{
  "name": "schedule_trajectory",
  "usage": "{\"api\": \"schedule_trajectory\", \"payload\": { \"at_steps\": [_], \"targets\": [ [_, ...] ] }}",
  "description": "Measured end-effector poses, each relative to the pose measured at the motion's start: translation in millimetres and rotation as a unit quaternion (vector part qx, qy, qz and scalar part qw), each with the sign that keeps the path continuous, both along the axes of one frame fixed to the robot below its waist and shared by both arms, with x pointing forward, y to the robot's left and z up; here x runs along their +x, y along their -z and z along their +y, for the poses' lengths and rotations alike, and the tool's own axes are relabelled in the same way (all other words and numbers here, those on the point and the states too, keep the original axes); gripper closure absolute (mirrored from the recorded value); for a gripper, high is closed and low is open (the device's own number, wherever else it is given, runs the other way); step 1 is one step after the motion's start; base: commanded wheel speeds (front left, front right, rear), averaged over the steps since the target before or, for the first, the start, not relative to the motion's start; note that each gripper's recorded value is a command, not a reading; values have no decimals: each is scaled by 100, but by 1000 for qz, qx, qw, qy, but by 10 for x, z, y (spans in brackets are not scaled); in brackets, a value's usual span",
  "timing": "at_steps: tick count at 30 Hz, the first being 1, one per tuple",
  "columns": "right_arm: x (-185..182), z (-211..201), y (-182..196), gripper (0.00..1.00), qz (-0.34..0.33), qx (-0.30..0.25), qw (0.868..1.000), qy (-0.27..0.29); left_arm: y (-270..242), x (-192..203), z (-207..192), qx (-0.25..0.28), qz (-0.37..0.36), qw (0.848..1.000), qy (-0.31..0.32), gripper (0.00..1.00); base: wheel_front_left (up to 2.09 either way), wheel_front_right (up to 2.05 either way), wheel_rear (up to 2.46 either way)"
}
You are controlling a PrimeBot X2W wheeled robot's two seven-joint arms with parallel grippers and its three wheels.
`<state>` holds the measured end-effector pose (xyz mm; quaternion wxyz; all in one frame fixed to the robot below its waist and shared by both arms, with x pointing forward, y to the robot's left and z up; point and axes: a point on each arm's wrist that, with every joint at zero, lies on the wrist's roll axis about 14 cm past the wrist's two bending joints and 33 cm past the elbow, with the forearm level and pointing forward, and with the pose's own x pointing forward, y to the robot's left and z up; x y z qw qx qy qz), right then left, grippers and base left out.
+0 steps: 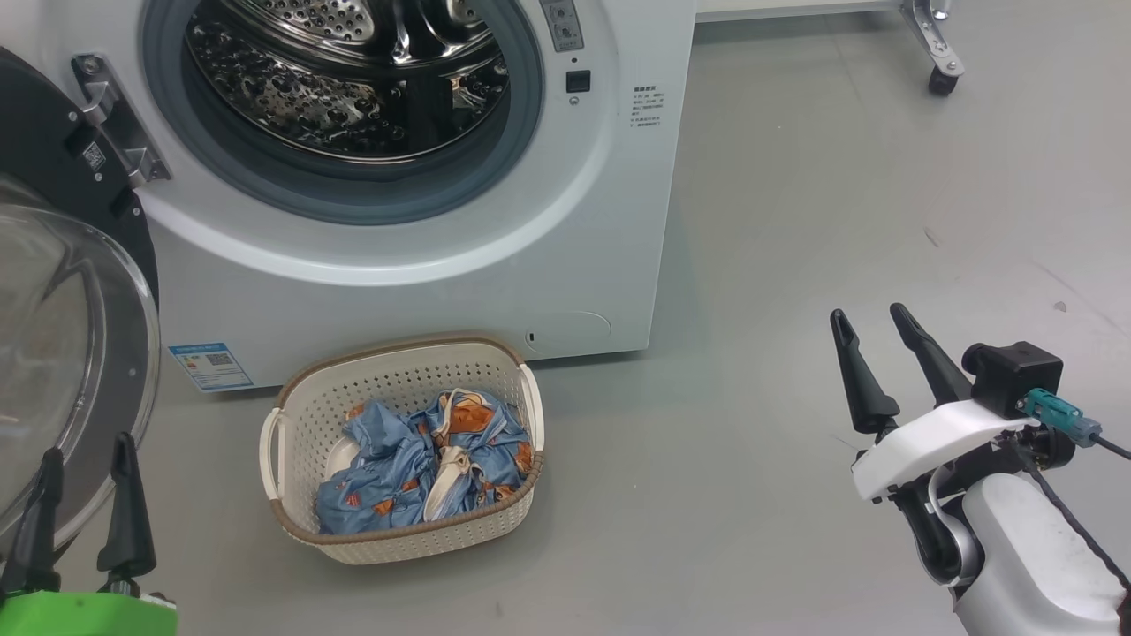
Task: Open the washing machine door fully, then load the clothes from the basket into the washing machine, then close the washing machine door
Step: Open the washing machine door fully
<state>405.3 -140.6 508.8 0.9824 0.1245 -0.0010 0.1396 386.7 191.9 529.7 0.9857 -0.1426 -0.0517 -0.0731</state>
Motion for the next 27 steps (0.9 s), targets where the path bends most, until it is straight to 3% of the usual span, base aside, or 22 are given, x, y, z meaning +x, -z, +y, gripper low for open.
{"api": "schedule_trajectory", "payload": {
  "at_steps": [27],
  "targets": [
    [-35,-156,-112,0,-19,-14,1000,15,24,-17,-133,13,1,1000,5,0,0,0,0]
  ]
}}
